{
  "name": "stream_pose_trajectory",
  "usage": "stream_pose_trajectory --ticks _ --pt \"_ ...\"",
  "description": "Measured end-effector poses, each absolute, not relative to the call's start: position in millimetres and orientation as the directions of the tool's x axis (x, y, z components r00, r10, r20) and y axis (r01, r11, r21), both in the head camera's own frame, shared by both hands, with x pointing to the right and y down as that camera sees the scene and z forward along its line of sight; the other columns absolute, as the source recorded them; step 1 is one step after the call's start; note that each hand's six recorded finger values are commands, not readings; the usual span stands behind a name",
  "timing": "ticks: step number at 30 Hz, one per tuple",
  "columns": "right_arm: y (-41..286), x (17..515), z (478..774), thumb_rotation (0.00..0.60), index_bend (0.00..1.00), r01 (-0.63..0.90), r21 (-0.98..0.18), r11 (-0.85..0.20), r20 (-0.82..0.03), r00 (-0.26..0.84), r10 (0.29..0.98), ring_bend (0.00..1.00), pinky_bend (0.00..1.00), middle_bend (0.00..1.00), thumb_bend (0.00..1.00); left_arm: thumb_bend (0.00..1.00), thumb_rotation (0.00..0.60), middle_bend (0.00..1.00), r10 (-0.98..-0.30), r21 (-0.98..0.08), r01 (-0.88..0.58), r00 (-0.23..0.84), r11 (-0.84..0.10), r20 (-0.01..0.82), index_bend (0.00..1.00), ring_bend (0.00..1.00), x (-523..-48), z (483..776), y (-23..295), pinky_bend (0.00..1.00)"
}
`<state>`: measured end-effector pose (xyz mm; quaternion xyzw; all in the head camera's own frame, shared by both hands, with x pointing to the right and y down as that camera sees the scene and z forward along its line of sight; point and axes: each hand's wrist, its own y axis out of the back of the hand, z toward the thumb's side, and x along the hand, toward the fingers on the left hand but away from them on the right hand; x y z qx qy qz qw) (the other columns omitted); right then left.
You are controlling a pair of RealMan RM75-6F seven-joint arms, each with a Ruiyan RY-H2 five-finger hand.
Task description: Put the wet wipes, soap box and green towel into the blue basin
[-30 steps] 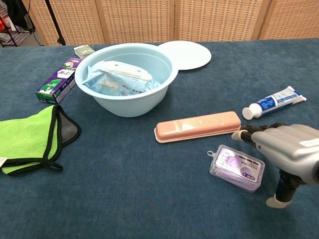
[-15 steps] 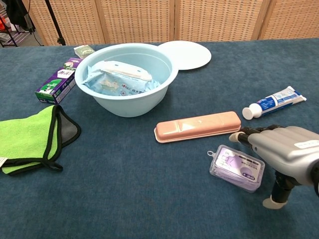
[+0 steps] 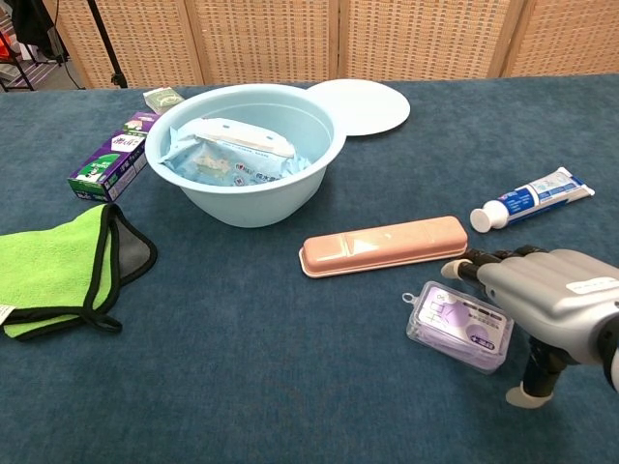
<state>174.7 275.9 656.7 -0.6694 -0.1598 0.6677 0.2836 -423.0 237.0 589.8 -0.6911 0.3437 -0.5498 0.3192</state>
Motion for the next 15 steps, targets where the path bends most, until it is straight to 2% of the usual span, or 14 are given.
stream_pose_trajectory --ticks 9,15 --pt "273.4 173.5 654.9 0.600 0.15 -0.152 -0.610 -0.778 -0.791 0.058 0.609 0.00 0.05 0.00 0.18 0.20 0.600 0.00 -0.827 -0.820 -0.125 0.162 -0.559 0.539 0.00 0.00 -422.1 589.4 237.2 0.00" --pt "273.5 171.0 655.4 0.600 0.21 -0.164 -0.619 -0.768 -0.783 0.066 0.618 0.00 0.12 0.00 0.18 0.21 0.600 0.00 -0.826 -0.818 -0.128 0.160 -0.560 0.540 0.00 0.00 -423.0 589.5 236.8 0.00"
